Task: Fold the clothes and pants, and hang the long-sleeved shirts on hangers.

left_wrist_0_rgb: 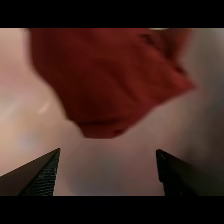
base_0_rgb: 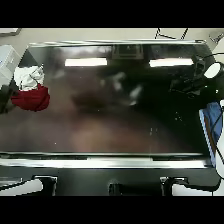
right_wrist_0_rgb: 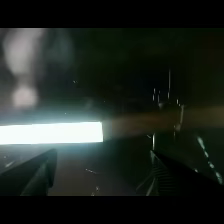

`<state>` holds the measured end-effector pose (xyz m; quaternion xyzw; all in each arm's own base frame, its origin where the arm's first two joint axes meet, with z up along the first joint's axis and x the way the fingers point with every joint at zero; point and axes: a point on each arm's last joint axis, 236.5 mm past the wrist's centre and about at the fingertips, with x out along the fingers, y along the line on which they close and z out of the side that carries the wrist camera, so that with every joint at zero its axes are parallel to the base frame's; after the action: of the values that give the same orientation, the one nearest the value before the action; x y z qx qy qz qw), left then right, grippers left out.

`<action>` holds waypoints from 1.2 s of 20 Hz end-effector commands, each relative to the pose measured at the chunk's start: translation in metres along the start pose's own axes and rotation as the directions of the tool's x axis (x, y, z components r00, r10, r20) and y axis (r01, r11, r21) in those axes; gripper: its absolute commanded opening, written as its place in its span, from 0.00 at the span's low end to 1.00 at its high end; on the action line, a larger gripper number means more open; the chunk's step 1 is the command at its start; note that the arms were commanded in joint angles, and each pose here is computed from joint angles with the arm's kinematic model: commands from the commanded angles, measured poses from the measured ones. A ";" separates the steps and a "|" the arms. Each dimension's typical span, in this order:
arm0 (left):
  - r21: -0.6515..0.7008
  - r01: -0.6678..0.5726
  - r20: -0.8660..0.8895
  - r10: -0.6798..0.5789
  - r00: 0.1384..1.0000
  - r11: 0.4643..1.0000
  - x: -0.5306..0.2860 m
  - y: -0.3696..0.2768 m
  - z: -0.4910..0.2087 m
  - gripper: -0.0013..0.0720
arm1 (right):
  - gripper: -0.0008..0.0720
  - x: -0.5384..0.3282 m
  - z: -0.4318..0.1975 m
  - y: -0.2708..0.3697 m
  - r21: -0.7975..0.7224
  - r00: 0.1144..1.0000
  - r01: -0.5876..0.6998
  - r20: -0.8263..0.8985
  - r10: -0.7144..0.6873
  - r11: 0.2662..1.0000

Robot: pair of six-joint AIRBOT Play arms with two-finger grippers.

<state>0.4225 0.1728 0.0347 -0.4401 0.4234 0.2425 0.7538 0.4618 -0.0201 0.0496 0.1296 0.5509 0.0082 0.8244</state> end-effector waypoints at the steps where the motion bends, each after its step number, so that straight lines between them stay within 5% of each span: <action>1: -0.135 0.017 0.016 -0.015 1.000 0.991 0.028 0.050 0.003 1.00 | 0.93 0.007 -0.013 -0.001 -0.001 0.998 0.000 -0.062 0.000 1.000; 5: -0.194 0.161 0.100 -0.144 0.984 0.968 0.080 0.041 0.008 1.00 | 0.93 0.006 -0.017 0.012 0.025 0.995 -0.054 -0.080 0.055 0.998; 14: -0.197 0.243 0.189 -0.206 0.960 0.950 0.127 0.027 0.020 0.95 | 0.93 0.000 -0.045 0.029 0.092 0.972 -0.111 -0.197 0.128 0.989; 18: -0.211 0.289 0.200 -0.248 0.948 0.934 0.120 0.007 0.024 0.05 | 0.93 -0.007 -0.058 0.030 0.088 0.960 -0.109 -0.249 0.128 0.990; 21: -0.102 0.385 0.166 -0.366 0.916 0.917 0.084 -0.048 0.018 0.04 | 0.93 -0.019 -0.054 0.030 0.054 0.970 -0.106 -0.215 0.116 0.993; 24: 0.245 0.495 0.189 -0.542 0.819 0.833 -0.019 -0.132 0.001 0.04 | 0.93 -0.043 -0.047 0.022 0.001 0.988 -0.057 -0.145 0.056 0.998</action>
<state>0.5111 0.1555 0.0256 -0.5082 0.2398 0.1312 0.8167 0.4096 0.0133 0.0600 0.1716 0.6215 0.0502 0.7628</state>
